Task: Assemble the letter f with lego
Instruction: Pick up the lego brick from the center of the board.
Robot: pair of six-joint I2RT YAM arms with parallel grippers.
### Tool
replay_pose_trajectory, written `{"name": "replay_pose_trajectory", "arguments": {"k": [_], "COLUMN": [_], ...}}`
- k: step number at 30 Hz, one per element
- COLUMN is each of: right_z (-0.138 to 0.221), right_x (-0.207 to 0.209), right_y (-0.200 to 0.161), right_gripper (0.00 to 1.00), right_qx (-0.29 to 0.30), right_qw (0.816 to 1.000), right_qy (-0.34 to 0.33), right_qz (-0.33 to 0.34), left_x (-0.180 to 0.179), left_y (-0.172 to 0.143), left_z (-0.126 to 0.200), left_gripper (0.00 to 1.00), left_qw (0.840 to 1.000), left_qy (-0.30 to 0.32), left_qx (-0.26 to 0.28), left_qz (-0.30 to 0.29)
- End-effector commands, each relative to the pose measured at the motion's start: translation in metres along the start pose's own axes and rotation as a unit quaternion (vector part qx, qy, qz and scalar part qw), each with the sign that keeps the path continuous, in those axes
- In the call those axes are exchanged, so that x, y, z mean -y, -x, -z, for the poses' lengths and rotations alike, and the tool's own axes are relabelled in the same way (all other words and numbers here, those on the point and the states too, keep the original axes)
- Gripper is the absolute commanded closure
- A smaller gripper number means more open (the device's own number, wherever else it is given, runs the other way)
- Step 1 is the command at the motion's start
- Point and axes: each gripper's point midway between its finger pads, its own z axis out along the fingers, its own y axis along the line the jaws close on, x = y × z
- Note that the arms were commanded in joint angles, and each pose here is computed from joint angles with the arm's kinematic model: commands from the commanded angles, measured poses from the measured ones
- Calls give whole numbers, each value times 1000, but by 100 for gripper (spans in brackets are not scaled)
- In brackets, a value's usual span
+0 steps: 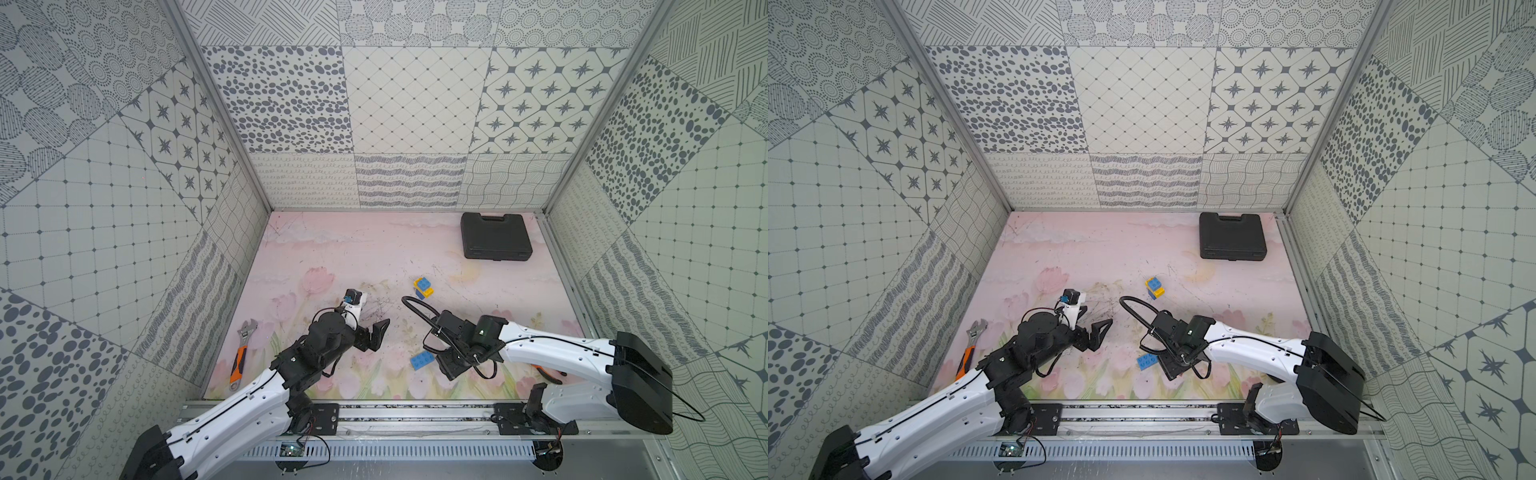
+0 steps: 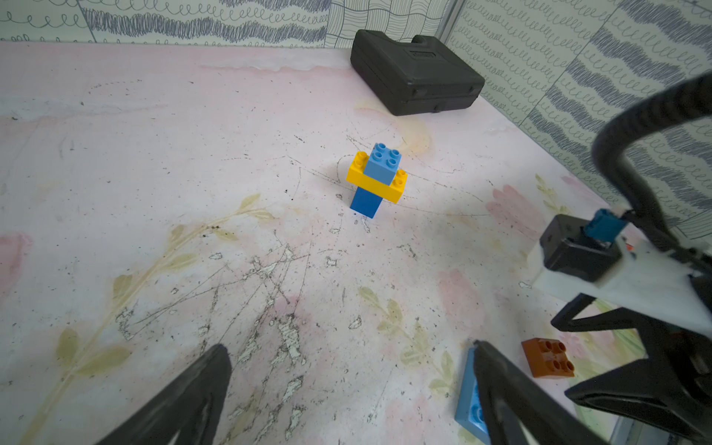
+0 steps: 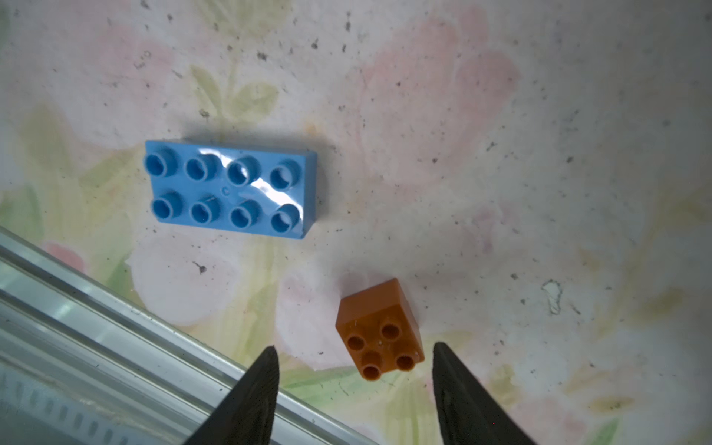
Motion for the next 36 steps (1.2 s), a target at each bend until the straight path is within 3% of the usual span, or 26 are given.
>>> {"name": "replay_pose_trajectory", "arguments": {"k": [1, 7, 15, 26, 36], "right_z": [-5, -12, -16, -16, -20], "right_x": [-2, -3, 2, 9, 11], "right_y": [11, 4, 0, -13, -17], "right_gripper": [35, 36, 38, 40, 48], "right_qx": [26, 6, -2, -9, -18], "right_qw": [1000, 1000, 1000, 999, 998], "right_qy": [0, 1, -14, -23, -30], "right_qz": [-14, -15, -22, -46, -47], "left_x": [6, 21, 16, 19, 15], "left_y": [5, 9, 17, 15, 13], "left_z": [6, 16, 32, 31, 29], "left_gripper": [1, 1, 1, 1, 1], "left_qw": [1000, 997, 997, 997, 998], "left_qy": [-16, -62, -49, -58, -45], "left_qx": [2, 23, 48, 44, 39], "left_qz": [-10, -27, -35, -38, -33]}}
